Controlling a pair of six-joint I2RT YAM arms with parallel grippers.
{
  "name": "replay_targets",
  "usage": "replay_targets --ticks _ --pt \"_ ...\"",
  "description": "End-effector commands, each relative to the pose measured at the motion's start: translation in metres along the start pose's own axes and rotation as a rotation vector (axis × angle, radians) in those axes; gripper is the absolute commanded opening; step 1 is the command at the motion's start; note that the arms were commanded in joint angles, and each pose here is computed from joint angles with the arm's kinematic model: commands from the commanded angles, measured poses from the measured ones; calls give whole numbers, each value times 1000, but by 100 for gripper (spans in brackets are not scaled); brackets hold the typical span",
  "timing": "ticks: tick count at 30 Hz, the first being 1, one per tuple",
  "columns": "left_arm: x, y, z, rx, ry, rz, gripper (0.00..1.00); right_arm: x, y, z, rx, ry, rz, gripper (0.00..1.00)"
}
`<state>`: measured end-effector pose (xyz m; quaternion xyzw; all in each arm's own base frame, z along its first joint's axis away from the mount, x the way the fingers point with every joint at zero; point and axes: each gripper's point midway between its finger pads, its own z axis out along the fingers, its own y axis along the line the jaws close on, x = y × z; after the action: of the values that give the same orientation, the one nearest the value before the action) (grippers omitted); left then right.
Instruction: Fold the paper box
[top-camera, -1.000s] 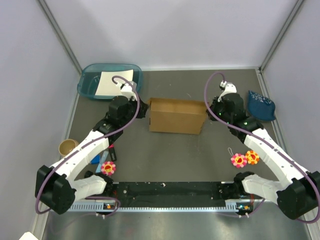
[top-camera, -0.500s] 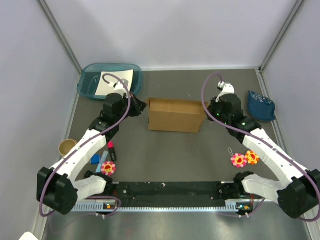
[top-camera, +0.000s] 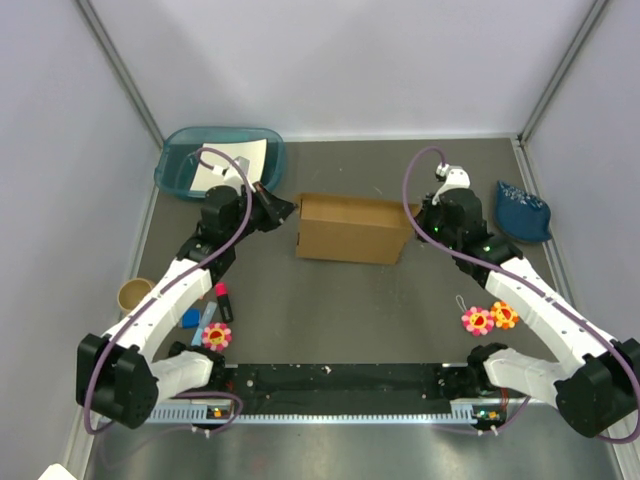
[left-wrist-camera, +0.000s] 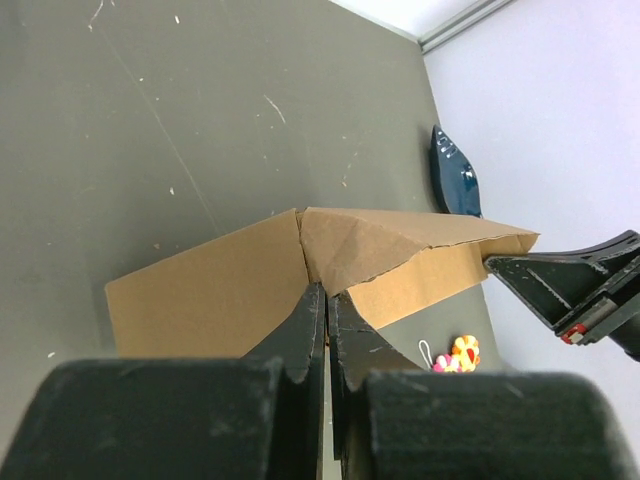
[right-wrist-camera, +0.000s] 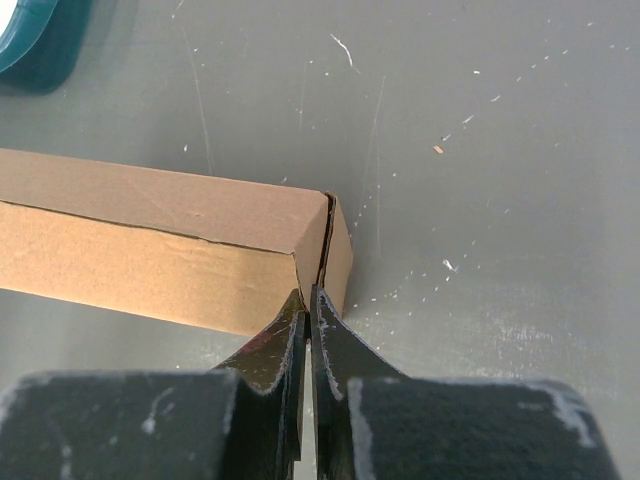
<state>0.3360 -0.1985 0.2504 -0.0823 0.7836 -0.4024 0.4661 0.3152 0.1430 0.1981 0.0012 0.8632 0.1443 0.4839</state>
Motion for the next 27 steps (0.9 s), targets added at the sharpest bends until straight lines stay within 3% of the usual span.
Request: replay_targets --ticks 1,12,27 --pt "-26 -33 -1 160 -95 -14 0 62 -32 -1 119 210 -78 0" --pt "-14 -10 2 117 -100 101 0 62 -30 -2 111 209 -76 0" --pt "9 8 10 40 -130 395 0 49 -11 -8 52 188 -67 0"
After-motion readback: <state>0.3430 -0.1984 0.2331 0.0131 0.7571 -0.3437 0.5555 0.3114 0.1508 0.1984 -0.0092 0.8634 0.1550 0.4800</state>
